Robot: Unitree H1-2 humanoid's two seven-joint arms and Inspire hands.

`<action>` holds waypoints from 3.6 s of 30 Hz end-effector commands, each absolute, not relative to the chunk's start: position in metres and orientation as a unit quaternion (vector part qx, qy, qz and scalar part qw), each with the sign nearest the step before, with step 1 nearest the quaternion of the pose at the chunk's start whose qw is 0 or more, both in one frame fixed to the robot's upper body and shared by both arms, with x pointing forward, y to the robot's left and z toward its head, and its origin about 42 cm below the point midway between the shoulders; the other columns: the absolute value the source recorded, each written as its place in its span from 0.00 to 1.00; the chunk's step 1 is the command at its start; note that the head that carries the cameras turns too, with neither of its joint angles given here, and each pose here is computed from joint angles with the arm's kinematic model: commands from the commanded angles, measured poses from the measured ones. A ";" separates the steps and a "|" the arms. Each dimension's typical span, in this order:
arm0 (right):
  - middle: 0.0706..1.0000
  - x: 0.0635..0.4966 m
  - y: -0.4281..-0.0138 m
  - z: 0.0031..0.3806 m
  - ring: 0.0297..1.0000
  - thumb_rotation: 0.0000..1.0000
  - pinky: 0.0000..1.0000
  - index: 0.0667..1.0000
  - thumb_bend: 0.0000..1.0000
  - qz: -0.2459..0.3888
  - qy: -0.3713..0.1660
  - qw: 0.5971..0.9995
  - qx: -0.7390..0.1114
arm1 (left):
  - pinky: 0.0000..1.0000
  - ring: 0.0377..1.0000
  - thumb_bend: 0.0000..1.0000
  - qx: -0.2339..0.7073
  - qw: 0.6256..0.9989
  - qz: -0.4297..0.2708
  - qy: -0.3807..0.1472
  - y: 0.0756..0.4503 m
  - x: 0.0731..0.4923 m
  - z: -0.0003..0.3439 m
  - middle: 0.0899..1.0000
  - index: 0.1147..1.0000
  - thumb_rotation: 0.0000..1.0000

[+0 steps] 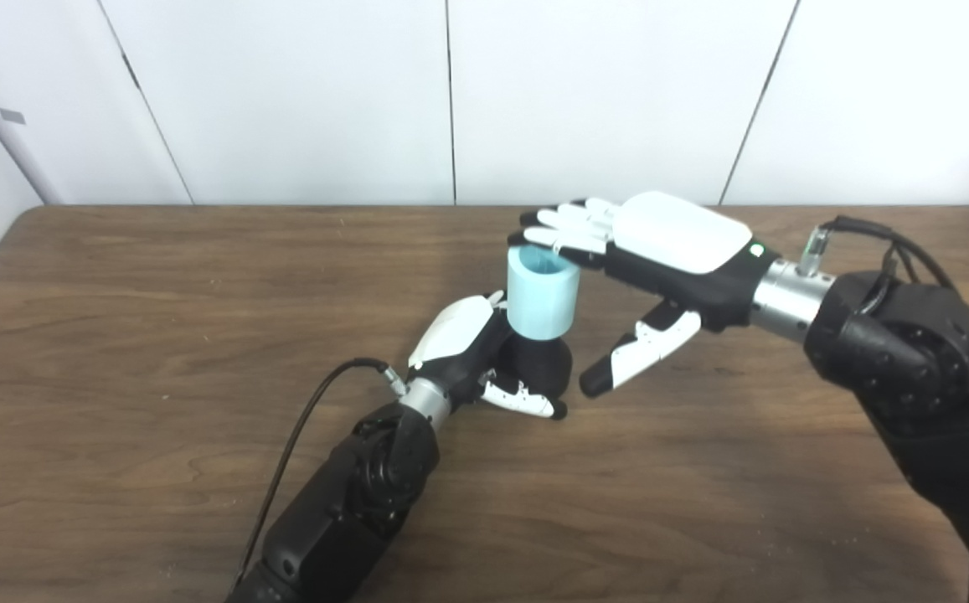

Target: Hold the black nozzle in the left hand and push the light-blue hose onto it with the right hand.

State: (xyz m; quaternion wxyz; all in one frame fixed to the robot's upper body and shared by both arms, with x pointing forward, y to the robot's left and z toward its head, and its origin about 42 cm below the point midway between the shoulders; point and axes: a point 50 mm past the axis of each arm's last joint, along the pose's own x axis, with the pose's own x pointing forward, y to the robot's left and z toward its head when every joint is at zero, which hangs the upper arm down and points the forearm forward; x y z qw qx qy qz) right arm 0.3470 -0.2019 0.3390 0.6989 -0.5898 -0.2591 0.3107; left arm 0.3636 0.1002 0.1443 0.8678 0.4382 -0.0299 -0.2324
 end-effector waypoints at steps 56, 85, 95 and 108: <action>1.00 0.332 -0.187 0.345 1.00 1.00 1.00 0.96 0.65 0.308 -0.312 0.664 -0.606 | 1.00 1.00 0.52 0.473 0.816 -0.291 0.160 0.127 0.331 0.064 0.86 0.41 0.04; 1.00 0.351 -0.195 0.303 1.00 1.00 1.00 0.97 0.68 0.326 -0.265 0.683 -0.597 | 1.00 1.00 0.52 0.476 0.816 -0.287 0.160 0.128 0.332 0.065 0.86 0.41 0.04; 1.00 0.344 -0.192 0.303 1.00 1.00 1.00 0.97 0.69 0.332 -0.257 0.691 -0.588 | 1.00 1.00 0.52 0.477 0.816 -0.287 0.158 0.129 0.333 0.067 0.86 0.41 0.04; 1.00 0.347 -0.198 0.297 1.00 1.00 1.00 0.98 0.70 0.346 -0.248 0.700 -0.573 | 1.00 1.00 0.52 0.476 0.816 -0.288 0.157 0.128 0.332 0.066 0.85 0.41 0.04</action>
